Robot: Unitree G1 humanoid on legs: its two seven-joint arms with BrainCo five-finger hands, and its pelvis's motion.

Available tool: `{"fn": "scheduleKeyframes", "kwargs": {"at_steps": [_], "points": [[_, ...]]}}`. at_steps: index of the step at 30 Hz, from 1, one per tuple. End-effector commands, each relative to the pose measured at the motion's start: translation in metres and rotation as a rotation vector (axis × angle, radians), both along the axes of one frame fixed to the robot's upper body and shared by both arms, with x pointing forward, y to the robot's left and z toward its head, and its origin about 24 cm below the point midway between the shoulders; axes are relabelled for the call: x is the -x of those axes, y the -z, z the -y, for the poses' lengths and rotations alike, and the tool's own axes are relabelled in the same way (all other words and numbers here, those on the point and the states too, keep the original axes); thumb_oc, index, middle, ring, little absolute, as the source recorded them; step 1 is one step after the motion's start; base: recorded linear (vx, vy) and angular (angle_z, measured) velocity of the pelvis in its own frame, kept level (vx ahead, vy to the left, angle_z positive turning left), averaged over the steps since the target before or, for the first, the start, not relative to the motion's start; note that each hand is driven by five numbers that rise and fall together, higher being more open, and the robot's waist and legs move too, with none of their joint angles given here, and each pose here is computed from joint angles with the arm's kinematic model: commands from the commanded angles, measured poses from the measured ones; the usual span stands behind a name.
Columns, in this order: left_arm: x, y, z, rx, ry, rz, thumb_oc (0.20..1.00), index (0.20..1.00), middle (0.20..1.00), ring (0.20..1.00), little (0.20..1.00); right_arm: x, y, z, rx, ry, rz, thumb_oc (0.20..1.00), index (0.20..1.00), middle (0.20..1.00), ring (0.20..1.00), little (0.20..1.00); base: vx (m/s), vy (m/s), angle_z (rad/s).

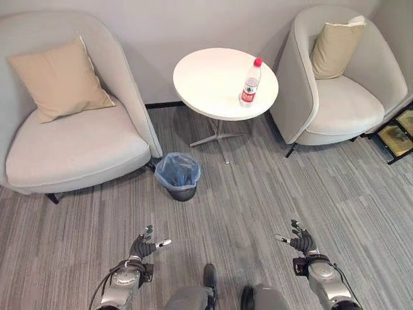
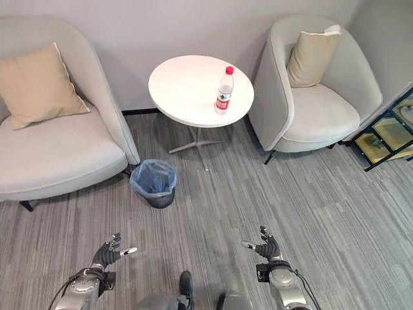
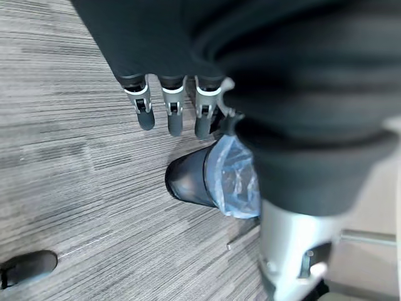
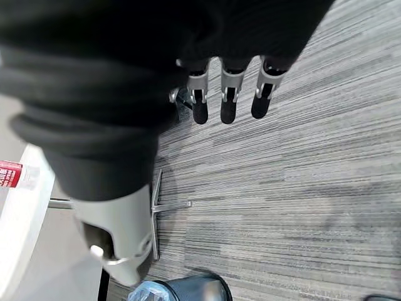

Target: Gather garbage on tea table into small bin, then transfer packed bag to large trash can.

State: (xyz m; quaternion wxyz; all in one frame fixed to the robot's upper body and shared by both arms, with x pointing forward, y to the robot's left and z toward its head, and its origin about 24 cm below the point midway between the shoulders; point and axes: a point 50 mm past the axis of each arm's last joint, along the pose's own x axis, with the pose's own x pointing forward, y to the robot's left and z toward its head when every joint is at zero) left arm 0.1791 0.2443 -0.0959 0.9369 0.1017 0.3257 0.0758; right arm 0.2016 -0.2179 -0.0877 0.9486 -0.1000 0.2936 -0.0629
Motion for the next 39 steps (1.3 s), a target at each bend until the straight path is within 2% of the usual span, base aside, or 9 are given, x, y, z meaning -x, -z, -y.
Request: {"fn": "scheduleKeyframes", "kwargs": {"at_steps": [1,10,18,24,27,29,39], "points": [[-0.004,-0.006,0.0,0.031,-0.034,0.066,1.0,1.0,1.0,1.0,1.0,-0.013,-0.016,0.018,0.074,-0.02,0.061,1.0,1.0,1.0,1.0,1.0,0.26,-0.075,-0.06],[0.007,0.003,0.01,0.061,-0.037,0.028,1.0,1.0,1.0,1.0,1.0,-0.008,-0.02,0.026,0.099,-0.034,0.074,1.0,1.0,1.0,1.0,1.0,0.33,-0.222,0.38],[-0.003,0.0,0.02,0.083,0.005,0.043,1.0,1.0,1.0,1.0,1.0,-0.003,-0.02,0.04,0.117,0.01,0.059,1.0,1.0,1.0,1.0,1.0,0.24,-0.232,0.07],[-0.001,0.001,0.016,0.059,0.013,0.028,1.0,1.0,1.0,1.0,1.0,0.005,-0.012,0.038,0.106,0.039,0.02,1.0,1.0,1.0,1.0,1.0,0.31,0.048,0.02],[0.01,0.005,0.004,0.036,-0.008,-0.012,1.0,1.0,1.0,1.0,1.0,0.008,-0.004,0.025,0.085,0.005,-0.011,1.0,1.0,1.0,1.0,1.0,0.57,0.334,0.05],[0.002,-0.003,-0.006,0.008,-0.02,0.017,1.0,1.0,1.0,1.0,1.0,-0.002,-0.008,0.016,0.069,-0.029,0.017,1.0,1.0,1.0,1.0,1.0,0.22,0.245,-0.29],[-0.001,-0.001,-0.004,0.013,-0.023,0.02,1.0,1.0,1.0,1.0,1.0,-0.004,-0.009,0.017,0.092,-0.057,0.01,1.0,1.0,1.0,1.0,1.0,0.07,0.0,0.26]]}}
